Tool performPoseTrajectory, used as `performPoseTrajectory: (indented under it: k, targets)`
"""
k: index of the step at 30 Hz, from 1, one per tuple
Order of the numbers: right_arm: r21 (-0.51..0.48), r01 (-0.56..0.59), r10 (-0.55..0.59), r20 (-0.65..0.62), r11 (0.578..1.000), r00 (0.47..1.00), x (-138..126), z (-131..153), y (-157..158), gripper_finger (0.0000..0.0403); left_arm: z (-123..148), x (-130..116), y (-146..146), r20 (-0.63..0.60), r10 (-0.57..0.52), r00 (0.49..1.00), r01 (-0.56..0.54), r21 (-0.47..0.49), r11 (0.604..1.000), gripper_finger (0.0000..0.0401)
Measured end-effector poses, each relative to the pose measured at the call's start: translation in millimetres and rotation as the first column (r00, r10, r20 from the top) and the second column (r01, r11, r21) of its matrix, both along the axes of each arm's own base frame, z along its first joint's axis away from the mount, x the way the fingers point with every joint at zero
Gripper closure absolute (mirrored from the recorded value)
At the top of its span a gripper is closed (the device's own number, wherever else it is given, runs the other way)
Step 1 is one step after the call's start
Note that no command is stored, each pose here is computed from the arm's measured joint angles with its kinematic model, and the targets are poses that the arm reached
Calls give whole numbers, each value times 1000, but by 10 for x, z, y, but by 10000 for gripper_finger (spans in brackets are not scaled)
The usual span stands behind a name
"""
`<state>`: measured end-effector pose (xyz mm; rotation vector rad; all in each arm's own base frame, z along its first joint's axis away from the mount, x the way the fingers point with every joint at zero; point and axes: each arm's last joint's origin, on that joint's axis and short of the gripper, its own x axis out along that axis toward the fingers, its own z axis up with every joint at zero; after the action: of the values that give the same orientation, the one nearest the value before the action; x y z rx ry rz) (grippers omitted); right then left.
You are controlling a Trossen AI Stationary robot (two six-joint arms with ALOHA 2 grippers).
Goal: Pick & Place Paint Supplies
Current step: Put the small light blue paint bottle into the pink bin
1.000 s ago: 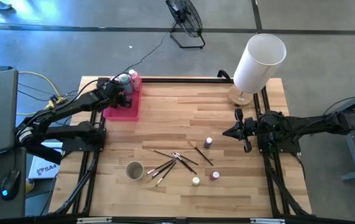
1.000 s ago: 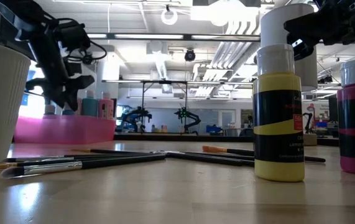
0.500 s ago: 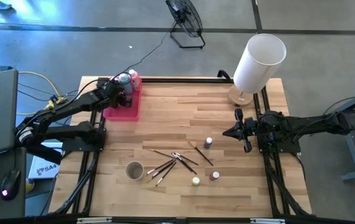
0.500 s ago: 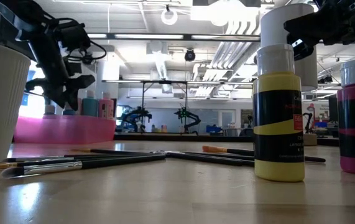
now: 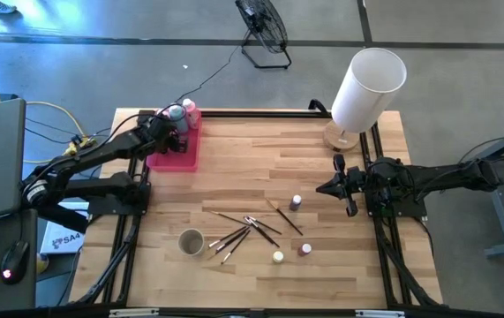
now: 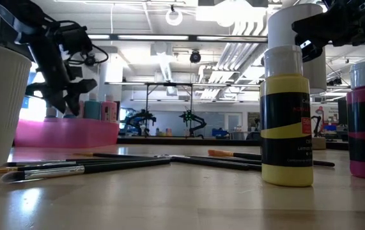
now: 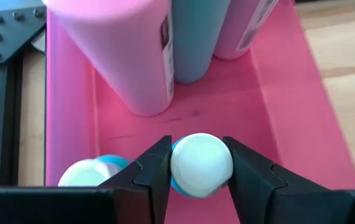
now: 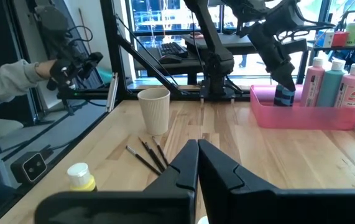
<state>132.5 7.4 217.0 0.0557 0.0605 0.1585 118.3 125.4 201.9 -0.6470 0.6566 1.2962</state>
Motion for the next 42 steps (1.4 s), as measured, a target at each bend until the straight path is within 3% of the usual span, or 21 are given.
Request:
performPoseTrajectory:
  k: [42]
  targets:
    - [0, -7, 7, 1, 1000, 1000, -1, 1, 2, 400, -14, 20, 25, -8, -29, 1000, 29, 58, 998, 264]
